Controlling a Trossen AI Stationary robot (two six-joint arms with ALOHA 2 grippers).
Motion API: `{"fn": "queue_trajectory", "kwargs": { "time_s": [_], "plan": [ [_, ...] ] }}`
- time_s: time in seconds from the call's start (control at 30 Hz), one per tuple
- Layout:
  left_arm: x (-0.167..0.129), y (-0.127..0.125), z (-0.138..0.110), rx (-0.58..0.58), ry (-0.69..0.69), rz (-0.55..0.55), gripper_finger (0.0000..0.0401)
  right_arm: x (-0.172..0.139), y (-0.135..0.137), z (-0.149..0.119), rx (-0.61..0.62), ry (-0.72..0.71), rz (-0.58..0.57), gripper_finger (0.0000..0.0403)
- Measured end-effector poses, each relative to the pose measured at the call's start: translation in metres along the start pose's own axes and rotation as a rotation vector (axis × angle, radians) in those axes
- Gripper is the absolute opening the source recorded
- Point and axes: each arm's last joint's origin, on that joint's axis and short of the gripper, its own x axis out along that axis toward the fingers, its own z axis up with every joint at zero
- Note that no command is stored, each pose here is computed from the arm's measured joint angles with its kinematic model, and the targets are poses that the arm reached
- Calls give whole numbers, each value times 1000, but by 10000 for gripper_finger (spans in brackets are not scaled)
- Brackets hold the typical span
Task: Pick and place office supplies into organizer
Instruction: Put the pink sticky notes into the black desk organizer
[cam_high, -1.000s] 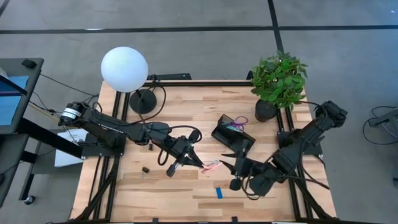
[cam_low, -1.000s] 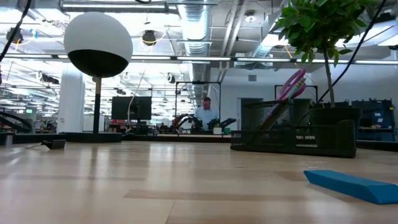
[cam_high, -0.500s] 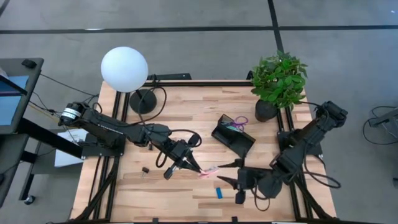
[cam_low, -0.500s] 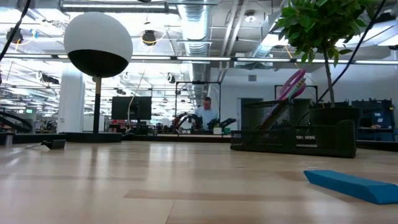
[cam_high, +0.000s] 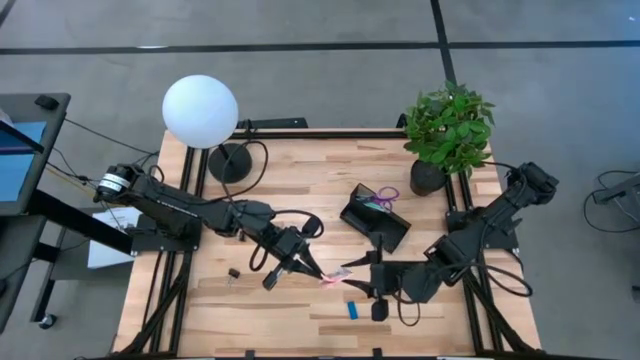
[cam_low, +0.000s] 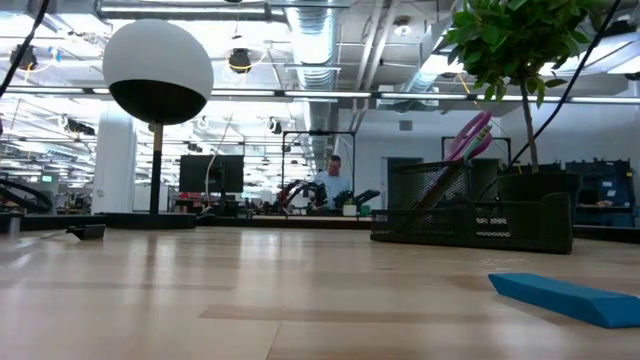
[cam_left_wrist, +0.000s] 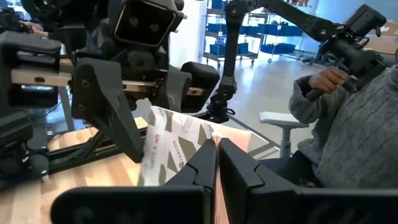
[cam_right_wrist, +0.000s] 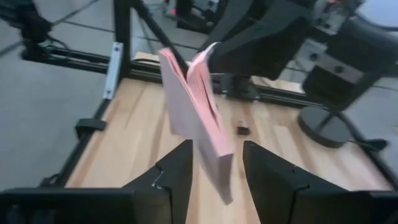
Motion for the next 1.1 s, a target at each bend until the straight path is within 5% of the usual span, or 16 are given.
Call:
{"fn": "queue_trajectory", "kwargs": {
  "time_s": [0.43,1.1],
  "plan": [
    [0,3,-1,-6,7,96,0,5,-5,2,34,-11,59,12],
    [-1,6,-3,-10,20,206,0,4,-10,-6,101,61,-68,5]
  ]
}}
